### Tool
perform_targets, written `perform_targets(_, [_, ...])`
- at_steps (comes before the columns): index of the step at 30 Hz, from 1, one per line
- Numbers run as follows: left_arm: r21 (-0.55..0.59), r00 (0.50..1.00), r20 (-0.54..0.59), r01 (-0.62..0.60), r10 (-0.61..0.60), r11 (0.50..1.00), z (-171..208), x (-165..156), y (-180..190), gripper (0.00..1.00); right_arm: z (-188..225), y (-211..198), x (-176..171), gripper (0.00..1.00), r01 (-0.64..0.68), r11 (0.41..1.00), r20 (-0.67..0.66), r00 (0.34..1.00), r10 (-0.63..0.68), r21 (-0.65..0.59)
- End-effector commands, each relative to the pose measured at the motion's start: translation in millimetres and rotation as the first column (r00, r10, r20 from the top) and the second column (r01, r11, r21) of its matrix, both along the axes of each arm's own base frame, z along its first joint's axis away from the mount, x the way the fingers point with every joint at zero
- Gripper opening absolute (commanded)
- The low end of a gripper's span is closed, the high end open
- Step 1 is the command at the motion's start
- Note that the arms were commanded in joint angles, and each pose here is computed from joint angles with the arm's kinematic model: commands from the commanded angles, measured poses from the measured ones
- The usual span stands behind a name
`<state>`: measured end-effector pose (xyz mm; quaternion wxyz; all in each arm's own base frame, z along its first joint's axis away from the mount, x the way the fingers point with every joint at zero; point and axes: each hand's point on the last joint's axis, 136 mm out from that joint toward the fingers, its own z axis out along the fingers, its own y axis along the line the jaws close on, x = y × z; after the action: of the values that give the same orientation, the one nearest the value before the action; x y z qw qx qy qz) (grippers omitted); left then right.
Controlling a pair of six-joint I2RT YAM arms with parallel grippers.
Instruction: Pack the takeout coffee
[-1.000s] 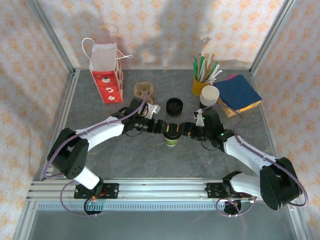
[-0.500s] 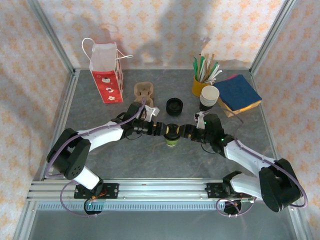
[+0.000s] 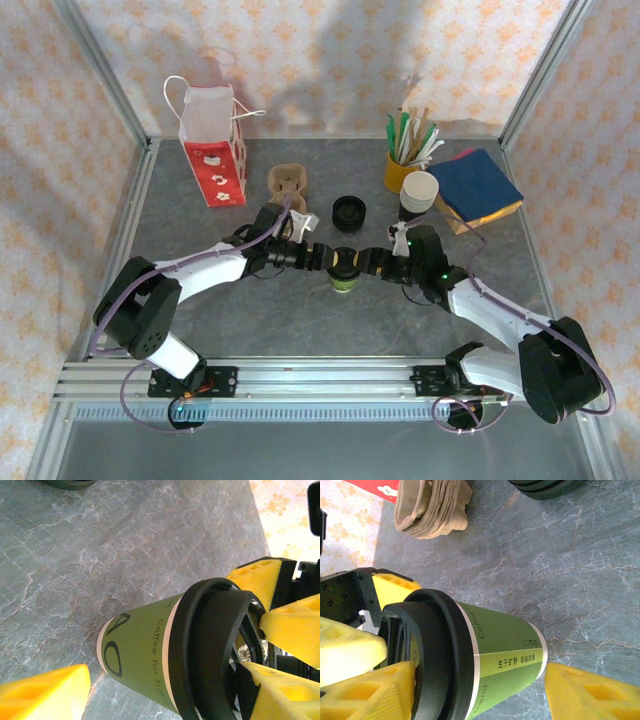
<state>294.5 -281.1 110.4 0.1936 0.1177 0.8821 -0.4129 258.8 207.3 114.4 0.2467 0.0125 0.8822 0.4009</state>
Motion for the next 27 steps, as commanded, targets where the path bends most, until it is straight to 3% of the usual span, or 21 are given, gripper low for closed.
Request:
perform_targets(1, [0.105, 0.998, -0.046, -0.027, 0.032, 0.994, -14.6, -7.0, 13.5, 0.77, -5.4, -7.9, -4.2, 0.67, 0.012, 0.998, -0.039, 0.999, -0.014, -0.056])
perform_targets(17, [0.077, 0.998, 0.041, -0.056, 0.053, 0.995, 32.3, 9.0, 9.8, 0.78, 55.8, 3.0, 3.8, 0.68, 0.0, 1.0, 0.042, 0.999, 0.0, 0.011])
perform_targets(21, [0.06, 0.988, 0.109, -0.119, 0.112, 0.991, 57.4, 19.2, 19.0, 0.79, 81.0, 10.7, 2.5, 0.87, -0.01, 0.999, 0.036, 0.999, 0.008, 0.051])
perform_targets(23, [0.042, 0.976, 0.152, -0.164, 0.156, 0.986, 71.1, 25.4, 27.4, 0.8, 98.4, 15.7, 0.0, 0.88, -0.025, 0.995, 0.061, 0.998, 0.02, 0.094])
perform_targets(27, [0.006, 0.932, 0.218, -0.297, 0.288, 0.955, 85.2, 37.4, 53.0, 0.81, 114.6, 5.0, 6.6, 0.91, 0.077, 0.992, 0.059, 0.995, -0.083, 0.098])
